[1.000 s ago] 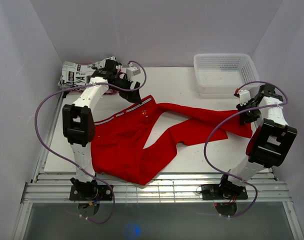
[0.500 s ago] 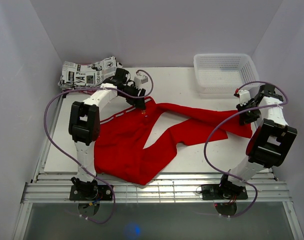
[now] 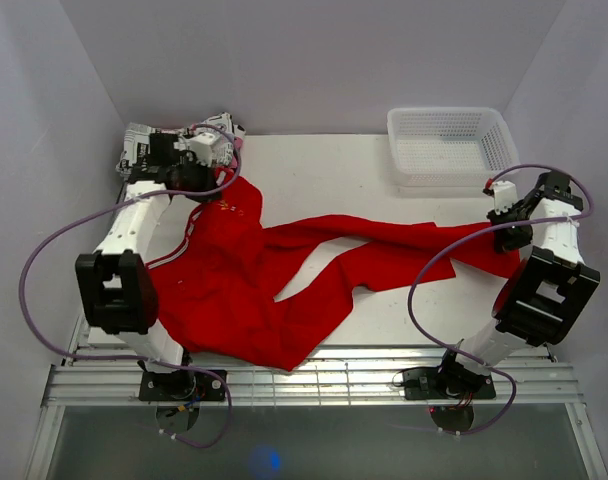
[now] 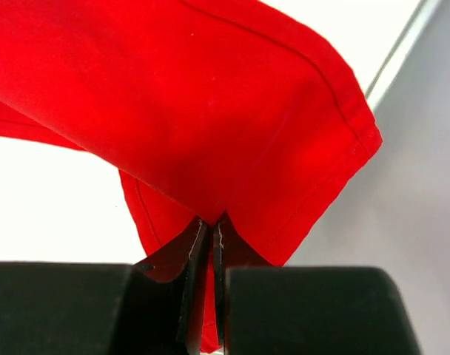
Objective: Fold and stack the trousers
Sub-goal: Flatten the trousers out
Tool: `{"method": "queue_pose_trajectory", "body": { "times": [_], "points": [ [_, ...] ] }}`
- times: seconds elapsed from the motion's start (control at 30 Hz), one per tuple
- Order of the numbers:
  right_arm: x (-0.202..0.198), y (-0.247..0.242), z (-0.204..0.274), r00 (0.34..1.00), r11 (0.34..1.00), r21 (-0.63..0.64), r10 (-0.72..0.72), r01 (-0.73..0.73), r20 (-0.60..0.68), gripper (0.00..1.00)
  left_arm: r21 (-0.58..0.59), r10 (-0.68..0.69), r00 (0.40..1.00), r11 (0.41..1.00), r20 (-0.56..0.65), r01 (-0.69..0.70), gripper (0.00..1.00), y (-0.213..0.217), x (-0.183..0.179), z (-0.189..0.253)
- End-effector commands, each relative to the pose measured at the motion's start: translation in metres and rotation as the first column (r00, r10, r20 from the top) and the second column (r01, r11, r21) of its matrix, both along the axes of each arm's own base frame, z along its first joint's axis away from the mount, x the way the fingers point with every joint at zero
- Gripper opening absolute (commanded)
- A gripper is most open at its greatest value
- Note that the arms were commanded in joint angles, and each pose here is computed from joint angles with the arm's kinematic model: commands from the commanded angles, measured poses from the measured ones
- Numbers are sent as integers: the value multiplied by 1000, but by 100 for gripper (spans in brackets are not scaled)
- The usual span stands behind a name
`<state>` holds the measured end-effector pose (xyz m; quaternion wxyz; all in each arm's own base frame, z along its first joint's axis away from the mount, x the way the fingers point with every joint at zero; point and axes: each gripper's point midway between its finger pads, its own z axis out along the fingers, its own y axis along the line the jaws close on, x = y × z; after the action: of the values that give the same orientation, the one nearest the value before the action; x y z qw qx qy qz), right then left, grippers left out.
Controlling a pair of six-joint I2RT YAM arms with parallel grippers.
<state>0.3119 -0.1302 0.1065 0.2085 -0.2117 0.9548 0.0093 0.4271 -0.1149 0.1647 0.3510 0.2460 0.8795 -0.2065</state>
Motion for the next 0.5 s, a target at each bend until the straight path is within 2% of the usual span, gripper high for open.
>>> {"method": "queue_pose_trajectory", "body": {
  "times": [0.0,0.17,0.3,0.33,0.43,0.47],
  "points": [
    [-10,-23,12,1000,998,-60,-21,22,20,8,149,191,970,965,153,-214,0,87,-8,29],
    [-17,-40,10,999,994,-98,-40,40,-3,8,262,296,934,902,200,-342,0,151,-17,10],
    [-23,-60,5,996,987,-146,-81,73,-46,8,316,445,853,796,273,-517,0,210,-3,3],
    [-21,-65,6,995,985,-155,-89,80,-47,8,347,477,838,763,266,-545,0,223,2,-5],
    [-16,-72,4,992,983,-155,-112,101,-65,8,369,523,816,727,248,-578,0,244,8,-19],
    [-14,-71,3,991,984,-142,-115,103,-73,11,395,537,810,708,237,-585,0,252,12,-28]
  ]
}}
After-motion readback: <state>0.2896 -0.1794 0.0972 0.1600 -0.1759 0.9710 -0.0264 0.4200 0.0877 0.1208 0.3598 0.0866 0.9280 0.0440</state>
